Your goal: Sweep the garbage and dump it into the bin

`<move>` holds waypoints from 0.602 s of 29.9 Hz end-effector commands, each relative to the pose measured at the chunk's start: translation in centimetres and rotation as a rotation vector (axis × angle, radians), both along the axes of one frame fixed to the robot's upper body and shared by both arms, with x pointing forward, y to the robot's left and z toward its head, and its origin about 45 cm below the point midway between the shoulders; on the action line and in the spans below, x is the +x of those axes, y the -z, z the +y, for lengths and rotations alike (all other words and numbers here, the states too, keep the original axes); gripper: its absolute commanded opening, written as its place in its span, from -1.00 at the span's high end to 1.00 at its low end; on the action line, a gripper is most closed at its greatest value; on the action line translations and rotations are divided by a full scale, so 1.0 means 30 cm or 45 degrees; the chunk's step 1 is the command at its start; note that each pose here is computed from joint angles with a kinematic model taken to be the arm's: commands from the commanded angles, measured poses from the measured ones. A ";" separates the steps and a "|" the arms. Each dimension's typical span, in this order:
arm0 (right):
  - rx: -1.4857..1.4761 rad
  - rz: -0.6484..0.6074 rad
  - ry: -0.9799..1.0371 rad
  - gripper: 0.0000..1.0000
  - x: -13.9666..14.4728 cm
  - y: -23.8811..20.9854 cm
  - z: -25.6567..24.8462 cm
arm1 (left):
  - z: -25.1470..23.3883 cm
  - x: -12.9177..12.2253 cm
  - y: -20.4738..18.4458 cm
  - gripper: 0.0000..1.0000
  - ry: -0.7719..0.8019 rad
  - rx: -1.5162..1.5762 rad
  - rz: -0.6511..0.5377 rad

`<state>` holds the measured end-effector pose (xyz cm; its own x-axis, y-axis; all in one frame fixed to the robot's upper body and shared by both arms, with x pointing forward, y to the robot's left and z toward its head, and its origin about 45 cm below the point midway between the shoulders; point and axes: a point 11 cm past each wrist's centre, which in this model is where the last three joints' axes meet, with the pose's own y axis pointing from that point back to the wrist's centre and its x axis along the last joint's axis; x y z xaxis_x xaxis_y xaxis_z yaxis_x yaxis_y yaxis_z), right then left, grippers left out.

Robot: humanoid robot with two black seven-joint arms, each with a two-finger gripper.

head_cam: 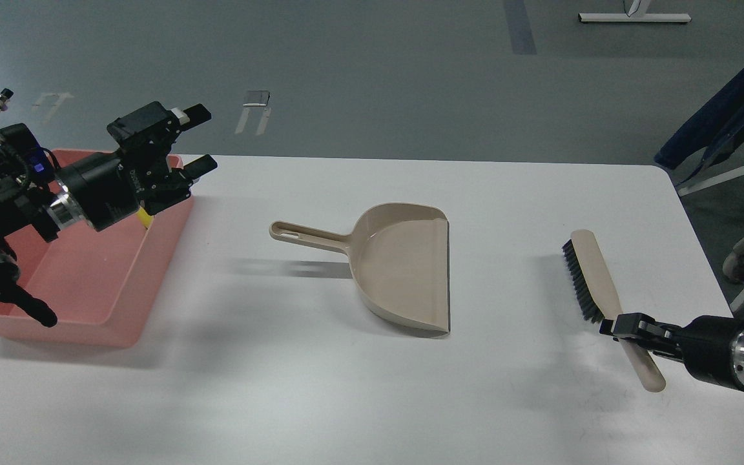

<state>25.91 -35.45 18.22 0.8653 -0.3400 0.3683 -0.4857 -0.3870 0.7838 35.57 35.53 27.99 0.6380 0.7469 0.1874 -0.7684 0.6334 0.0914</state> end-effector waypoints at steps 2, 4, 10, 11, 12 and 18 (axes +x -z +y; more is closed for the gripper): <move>-0.002 0.005 0.006 0.82 -0.005 0.007 -0.004 | 0.011 0.022 -0.049 -0.94 -0.020 -0.025 -0.047; -0.003 0.009 0.017 0.74 -0.011 0.014 -0.009 | 0.027 0.034 -0.076 -0.95 -0.045 -0.055 -0.070; -0.001 0.014 0.020 0.40 -0.013 0.018 -0.010 | 0.059 0.082 -0.145 -0.95 -0.094 -0.069 -0.138; 0.000 0.010 0.021 0.34 -0.011 0.015 -0.009 | 0.069 0.090 -0.151 -0.95 -0.107 -0.070 -0.143; 0.002 0.007 0.021 0.30 -0.009 0.015 -0.007 | 0.074 0.093 -0.154 -0.95 -0.113 -0.069 -0.146; 0.006 0.006 0.017 -0.01 -0.007 0.016 -0.001 | 0.075 0.096 -0.157 -0.95 -0.114 -0.068 -0.149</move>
